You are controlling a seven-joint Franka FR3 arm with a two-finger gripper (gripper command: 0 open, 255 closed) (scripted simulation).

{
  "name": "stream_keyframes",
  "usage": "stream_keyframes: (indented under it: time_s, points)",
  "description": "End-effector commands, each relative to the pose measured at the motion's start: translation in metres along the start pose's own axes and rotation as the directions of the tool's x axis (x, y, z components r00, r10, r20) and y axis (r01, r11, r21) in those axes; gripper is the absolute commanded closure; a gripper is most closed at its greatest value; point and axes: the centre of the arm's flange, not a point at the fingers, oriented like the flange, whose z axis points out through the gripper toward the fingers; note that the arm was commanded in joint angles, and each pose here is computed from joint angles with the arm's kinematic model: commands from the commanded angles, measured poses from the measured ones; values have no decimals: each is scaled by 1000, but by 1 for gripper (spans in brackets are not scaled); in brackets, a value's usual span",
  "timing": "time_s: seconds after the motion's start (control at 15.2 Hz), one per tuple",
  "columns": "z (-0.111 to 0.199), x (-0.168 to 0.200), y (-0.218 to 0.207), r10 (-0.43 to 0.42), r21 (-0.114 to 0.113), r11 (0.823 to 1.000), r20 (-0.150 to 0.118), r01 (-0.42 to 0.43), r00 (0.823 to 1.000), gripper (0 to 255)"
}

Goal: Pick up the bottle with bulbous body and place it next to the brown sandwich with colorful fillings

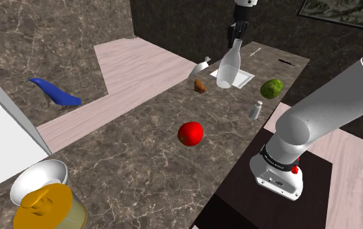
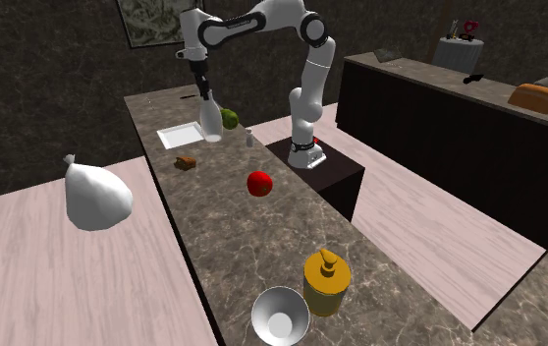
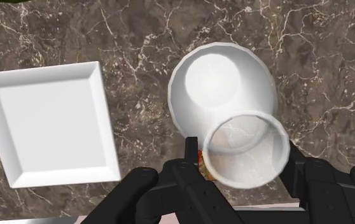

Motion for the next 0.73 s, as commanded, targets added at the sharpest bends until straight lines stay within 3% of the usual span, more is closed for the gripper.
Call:
stream_keyframes:
  time_s: [0.0,0.66]
  points:
    - [11,0,0,0,0,1000,-1,0,1000,255]
    - [64,0,1,0,0,1000,-1,0,1000,255]
